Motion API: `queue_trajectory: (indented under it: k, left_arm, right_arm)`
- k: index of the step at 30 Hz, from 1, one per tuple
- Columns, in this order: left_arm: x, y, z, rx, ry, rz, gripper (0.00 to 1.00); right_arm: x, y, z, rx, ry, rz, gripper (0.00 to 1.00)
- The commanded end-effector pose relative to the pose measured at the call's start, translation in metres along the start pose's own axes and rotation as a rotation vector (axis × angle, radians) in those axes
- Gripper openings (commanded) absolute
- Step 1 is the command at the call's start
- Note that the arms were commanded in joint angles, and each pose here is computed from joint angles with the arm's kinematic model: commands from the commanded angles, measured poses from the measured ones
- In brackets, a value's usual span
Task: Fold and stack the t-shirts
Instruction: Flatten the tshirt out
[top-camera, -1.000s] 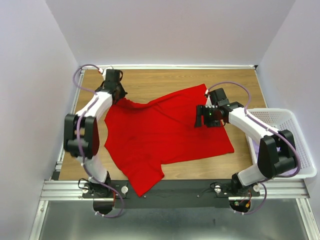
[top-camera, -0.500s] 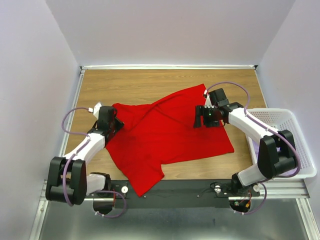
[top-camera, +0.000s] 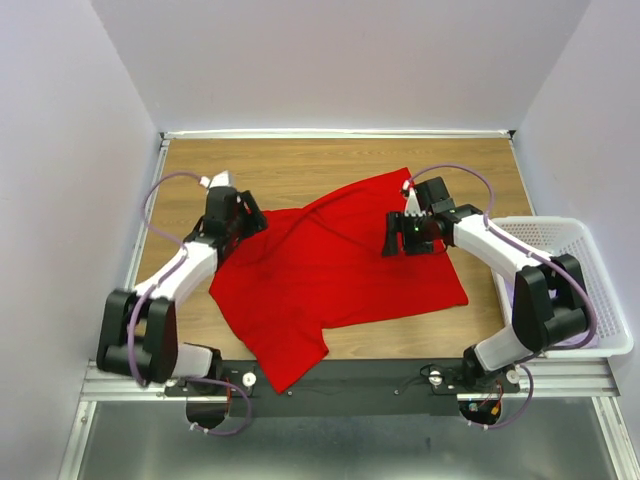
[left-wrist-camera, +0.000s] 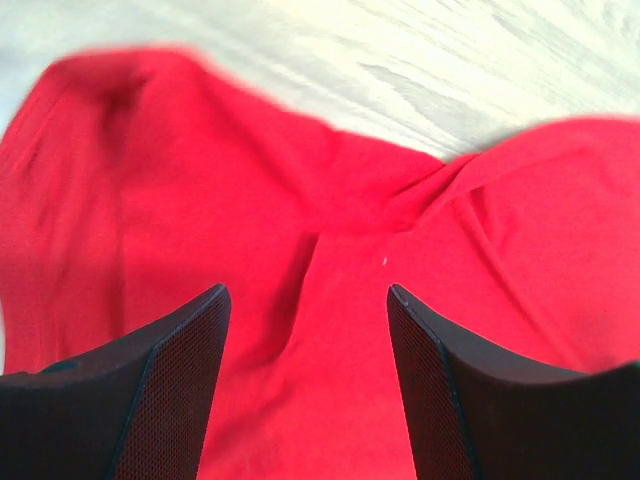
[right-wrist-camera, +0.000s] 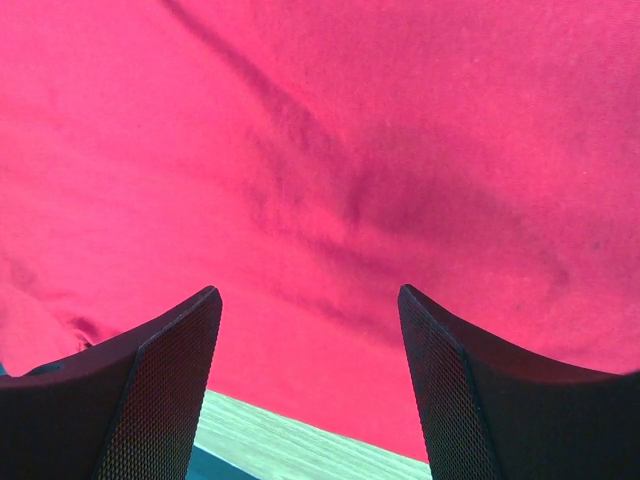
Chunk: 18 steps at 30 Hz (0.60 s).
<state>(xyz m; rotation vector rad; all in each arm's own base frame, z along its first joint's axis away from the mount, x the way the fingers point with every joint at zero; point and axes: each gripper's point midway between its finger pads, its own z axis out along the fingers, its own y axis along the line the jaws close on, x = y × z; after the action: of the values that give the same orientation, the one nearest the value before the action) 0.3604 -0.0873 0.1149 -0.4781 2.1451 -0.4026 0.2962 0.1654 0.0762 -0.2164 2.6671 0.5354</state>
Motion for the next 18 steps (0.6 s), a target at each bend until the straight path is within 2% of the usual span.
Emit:
queue_trajectory:
  k: [1,6,9,13,18]
  left_arm:
    - [0.02,-0.018,0.029,0.103,0.131,0.24,0.72]
    - [0.053,-0.028,0.06,0.167,0.27,0.3,0.72]
    - [0.061,-0.033,0.07,0.186,0.298,0.316,0.72]
    - [0.07,-0.046,0.075,0.234,0.33,0.331,0.71]
    - [0.082,-0.075,0.058,0.311,0.368,0.346,0.66]
  right_arm:
    - [-0.005,0.01,0.003,-0.037,-0.008,-0.025,0.79]
    - [-0.005,0.011,0.0,-0.035,-0.014,-0.031,0.79]
    - [-0.004,0.01,-0.002,-0.03,-0.021,-0.029,0.79]
    - [0.0,0.009,-0.003,-0.028,-0.018,-0.022,0.79]
    - [0.0,0.008,-0.006,-0.02,-0.028,-0.019,0.79]
